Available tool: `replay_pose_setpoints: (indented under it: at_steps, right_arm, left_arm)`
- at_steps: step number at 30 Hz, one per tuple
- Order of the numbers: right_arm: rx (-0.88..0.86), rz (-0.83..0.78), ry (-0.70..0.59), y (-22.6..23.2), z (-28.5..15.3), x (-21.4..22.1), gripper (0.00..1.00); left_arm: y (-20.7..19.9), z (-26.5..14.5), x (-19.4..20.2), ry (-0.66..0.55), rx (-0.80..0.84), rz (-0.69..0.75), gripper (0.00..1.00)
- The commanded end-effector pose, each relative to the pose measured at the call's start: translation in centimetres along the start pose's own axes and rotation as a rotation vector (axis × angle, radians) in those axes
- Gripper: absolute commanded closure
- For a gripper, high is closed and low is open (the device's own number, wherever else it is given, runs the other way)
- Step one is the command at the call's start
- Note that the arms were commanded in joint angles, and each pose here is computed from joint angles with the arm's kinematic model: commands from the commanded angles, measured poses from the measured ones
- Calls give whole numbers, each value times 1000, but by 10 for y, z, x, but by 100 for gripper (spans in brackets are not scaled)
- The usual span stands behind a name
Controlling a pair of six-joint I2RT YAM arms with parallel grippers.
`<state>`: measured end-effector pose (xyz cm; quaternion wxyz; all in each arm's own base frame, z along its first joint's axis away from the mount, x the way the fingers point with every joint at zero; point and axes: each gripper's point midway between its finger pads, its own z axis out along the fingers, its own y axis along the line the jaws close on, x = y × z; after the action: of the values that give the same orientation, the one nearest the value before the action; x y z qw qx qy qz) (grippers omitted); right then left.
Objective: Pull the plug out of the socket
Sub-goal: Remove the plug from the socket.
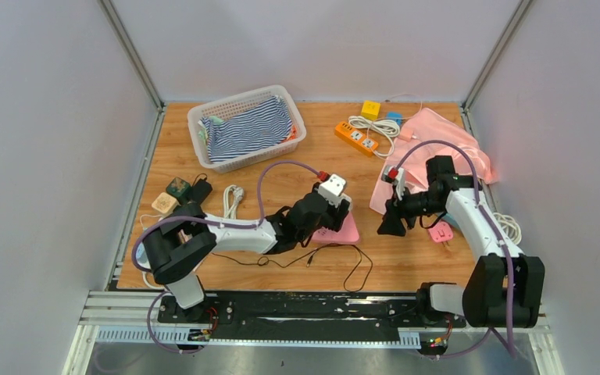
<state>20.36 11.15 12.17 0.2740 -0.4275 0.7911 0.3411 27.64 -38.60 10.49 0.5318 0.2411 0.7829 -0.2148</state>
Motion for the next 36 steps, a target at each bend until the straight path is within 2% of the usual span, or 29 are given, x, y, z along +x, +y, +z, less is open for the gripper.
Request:
replay_pose_setpoints:
  at_steps: [1, 6, 10, 13, 15, 29, 36]
  right_arm:
    - [-55, 0, -48, 14, 6, -38, 42]
    - [-52, 17, -105, 13, 9, -59, 37]
    - [-77, 58, -99, 15, 18, -46, 26]
    - [-87, 94, -112, 16, 22, -43, 25]
    - [-102, 119, -134, 18, 23, -47, 25]
    - [-234, 169, -231, 41, 21, -65, 26]
    - [-227, 217, -194, 36, 31, -56, 23]
  left_arm:
    - [-16, -19, -50, -216, 152, 10, 100]
    - [-22, -45, -69, -403, 238, -76, 100]
    - [-24, -67, -86, -558, 305, -173, 98]
    - [-27, -77, -96, -639, 353, -224, 96]
    - [-29, -76, -96, -641, 357, -231, 100]
    - [-32, -70, -103, -660, 319, -244, 100]
    - [-43, -69, -109, -679, 324, -220, 100]
